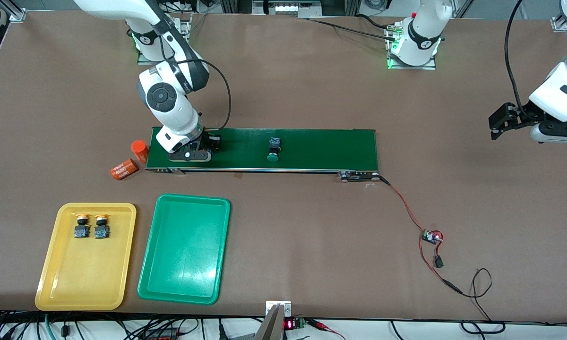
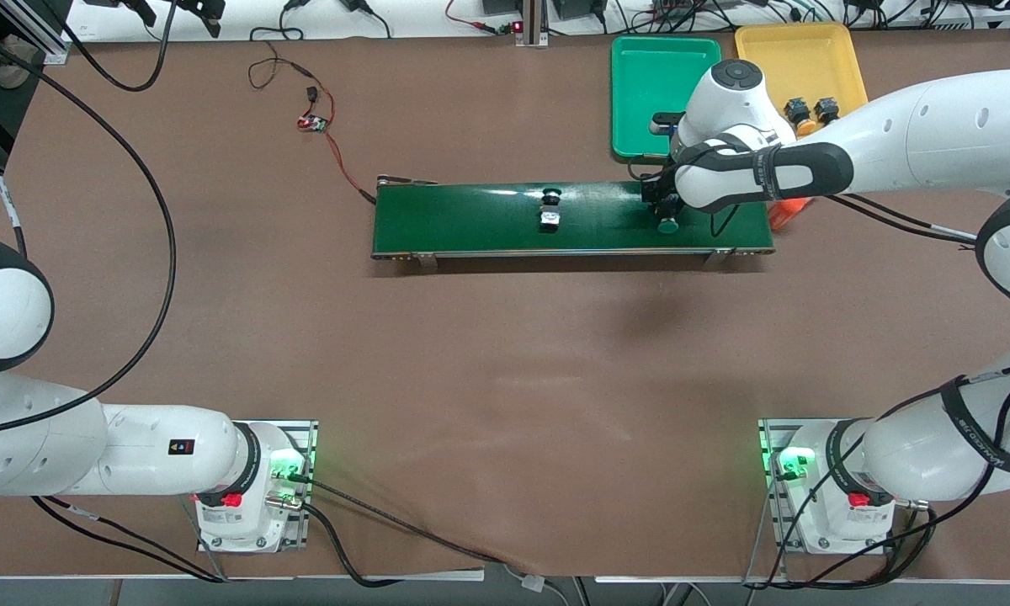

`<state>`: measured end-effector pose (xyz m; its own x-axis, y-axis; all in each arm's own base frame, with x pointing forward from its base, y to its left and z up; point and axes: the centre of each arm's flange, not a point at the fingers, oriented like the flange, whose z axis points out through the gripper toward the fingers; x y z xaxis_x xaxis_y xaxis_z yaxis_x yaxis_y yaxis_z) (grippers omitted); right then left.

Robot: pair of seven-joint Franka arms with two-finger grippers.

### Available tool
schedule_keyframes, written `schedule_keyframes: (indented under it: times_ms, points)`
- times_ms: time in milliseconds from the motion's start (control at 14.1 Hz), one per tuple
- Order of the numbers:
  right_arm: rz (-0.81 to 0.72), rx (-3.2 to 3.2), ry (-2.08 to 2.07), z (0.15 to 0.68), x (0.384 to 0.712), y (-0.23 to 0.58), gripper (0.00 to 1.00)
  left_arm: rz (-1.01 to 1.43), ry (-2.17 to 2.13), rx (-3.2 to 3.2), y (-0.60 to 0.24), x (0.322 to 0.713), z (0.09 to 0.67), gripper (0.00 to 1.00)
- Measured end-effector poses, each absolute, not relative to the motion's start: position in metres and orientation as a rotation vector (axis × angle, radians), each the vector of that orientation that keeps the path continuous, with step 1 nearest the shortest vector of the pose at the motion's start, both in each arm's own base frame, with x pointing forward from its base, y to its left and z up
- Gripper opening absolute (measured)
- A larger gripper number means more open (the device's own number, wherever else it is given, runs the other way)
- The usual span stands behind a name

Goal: Sort buttons by color to trays
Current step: 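Grasp a green-cap button on the conveyor with the right gripper, then carry the button over the green tray and open the right gripper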

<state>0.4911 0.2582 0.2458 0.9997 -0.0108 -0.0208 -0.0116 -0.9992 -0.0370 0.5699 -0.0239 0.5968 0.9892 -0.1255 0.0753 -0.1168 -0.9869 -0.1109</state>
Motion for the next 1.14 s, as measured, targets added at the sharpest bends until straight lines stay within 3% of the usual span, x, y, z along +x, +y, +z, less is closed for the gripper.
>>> schedule_keyframes:
  times_ms: [71,284,709,922,1135]
  points:
    - [0.028,-3.105,0.023,0.246,0.493,0.256,0.41,-0.120,0.181,-3.027,-0.024,0.568,0.597,1.00]
    - [-0.026,-3.104,0.068,0.263,0.513,0.243,0.41,-0.116,0.177,-3.027,-0.024,0.565,0.599,1.00]
    - [-0.171,-3.134,0.048,0.354,0.606,0.177,0.41,-0.107,0.159,-3.029,-0.024,0.564,0.599,1.00]
    - [-0.216,-3.119,0.047,0.346,0.649,0.166,0.41,-0.107,0.149,-3.029,-0.024,0.564,0.598,1.00]
    - [-0.276,-3.079,0.049,0.296,0.689,0.178,0.41,-0.104,0.147,-3.030,-0.024,0.564,0.599,1.00]
